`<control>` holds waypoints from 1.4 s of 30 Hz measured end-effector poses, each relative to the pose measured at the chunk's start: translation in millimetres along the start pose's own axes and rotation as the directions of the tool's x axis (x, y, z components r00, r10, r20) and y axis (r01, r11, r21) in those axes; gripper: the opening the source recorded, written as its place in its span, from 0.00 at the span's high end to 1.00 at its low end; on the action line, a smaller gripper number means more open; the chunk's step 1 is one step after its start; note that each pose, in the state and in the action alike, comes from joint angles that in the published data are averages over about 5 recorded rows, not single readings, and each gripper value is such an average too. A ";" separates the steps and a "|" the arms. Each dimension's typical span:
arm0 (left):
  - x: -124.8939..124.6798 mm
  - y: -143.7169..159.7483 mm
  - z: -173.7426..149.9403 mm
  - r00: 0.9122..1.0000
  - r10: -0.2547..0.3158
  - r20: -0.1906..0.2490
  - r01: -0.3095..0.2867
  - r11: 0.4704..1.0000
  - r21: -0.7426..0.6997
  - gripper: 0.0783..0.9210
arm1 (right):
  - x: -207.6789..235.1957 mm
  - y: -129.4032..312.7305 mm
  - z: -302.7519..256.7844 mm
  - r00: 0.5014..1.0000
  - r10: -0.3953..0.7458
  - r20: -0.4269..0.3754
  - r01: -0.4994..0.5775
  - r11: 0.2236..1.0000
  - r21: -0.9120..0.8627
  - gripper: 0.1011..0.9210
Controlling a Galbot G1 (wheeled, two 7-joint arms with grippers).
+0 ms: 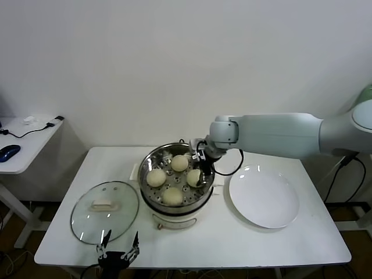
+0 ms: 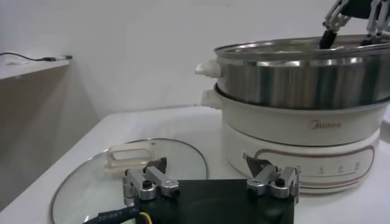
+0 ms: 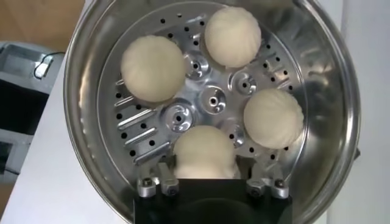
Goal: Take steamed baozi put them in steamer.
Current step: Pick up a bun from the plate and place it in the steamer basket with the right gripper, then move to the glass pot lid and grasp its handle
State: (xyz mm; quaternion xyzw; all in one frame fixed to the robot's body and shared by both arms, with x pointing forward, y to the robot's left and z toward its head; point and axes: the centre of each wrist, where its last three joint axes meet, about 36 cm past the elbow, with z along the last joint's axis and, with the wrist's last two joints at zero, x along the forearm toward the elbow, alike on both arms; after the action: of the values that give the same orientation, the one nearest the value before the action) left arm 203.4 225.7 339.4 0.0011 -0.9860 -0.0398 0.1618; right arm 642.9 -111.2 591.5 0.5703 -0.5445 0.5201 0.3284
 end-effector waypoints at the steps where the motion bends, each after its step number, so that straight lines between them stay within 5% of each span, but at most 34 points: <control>1: 0.1 0.1 -0.6 1.000 0.000 0.000 0.000 1.000 0.001 0.12 | 3.2 -1.8 0.9 1.000 -0.001 0.009 0.001 1.000 -0.001 0.18; 12: 2.3 1.2 -8.0 1.000 -0.003 0.009 0.003 1.000 0.031 0.12 | 43.9 -21.7 23.2 0.967 0.126 0.221 -0.101 0.987 -0.121 0.12; 21: -3.4 6.3 -17.1 0.999 -0.015 0.048 0.012 0.998 0.058 0.12 | 58.8 -17.0 68.9 0.764 0.522 0.380 -0.390 0.842 -0.374 0.12; 31: -16.9 20.8 -28.7 0.994 -0.041 0.106 0.035 0.998 0.058 0.12 | 44.5 44.3 157.2 0.473 0.830 0.295 -0.507 0.531 -0.679 0.12; 42: -30.6 34.4 -28.6 0.982 -0.074 0.176 0.073 0.997 0.015 0.12 | -19.4 155.7 241.9 0.231 0.965 0.126 -0.448 0.220 -0.867 0.12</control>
State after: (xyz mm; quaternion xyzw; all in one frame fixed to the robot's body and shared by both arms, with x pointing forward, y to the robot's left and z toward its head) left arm 241.9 258.2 359.4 0.0347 -0.9959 -0.0417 0.0723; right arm 552.7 -363.2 484.3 0.1858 -0.9740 0.1276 -0.0225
